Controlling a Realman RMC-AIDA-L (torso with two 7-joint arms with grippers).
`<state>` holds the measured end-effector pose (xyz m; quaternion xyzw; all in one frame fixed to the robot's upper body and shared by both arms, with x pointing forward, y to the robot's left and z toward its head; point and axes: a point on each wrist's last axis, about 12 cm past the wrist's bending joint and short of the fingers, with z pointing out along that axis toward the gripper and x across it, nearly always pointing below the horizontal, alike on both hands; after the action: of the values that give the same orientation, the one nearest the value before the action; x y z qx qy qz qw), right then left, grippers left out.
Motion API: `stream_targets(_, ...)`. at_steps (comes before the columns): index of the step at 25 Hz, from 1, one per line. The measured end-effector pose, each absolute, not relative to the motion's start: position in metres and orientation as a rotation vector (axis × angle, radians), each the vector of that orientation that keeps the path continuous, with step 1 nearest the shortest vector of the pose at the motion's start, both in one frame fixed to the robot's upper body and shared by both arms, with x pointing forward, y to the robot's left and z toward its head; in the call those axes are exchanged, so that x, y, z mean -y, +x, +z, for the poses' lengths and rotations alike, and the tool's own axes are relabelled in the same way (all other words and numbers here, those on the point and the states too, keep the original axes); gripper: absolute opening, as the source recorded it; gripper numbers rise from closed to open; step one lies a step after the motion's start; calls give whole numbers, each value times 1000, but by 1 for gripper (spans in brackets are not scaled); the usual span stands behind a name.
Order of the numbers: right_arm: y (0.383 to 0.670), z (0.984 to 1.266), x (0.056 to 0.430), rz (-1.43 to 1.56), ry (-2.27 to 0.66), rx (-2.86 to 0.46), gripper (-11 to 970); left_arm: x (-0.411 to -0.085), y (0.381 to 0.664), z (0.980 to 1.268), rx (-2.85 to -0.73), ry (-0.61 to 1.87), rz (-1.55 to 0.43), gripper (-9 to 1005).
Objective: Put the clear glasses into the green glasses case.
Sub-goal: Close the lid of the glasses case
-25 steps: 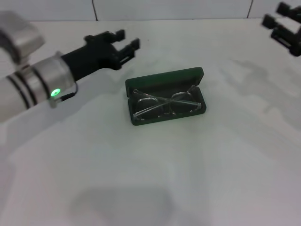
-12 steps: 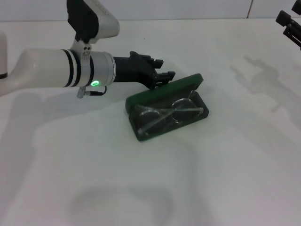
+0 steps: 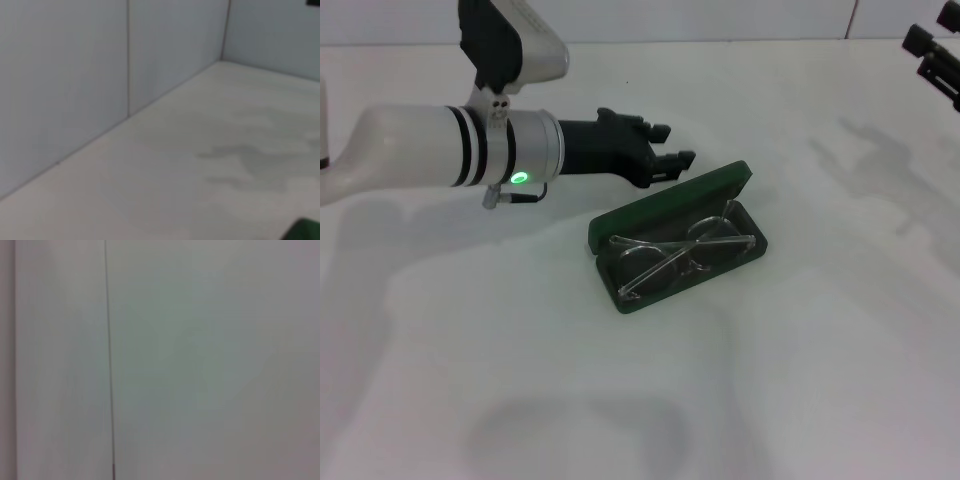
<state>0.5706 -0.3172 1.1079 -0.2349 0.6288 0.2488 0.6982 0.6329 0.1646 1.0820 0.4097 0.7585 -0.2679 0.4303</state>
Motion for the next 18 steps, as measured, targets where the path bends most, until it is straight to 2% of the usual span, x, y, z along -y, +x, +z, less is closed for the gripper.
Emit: stream_targets(18, 577, 1108, 310, 552, -586, -1425, 515, -179, 623, 1087, -1857, 1037, -764, 501)
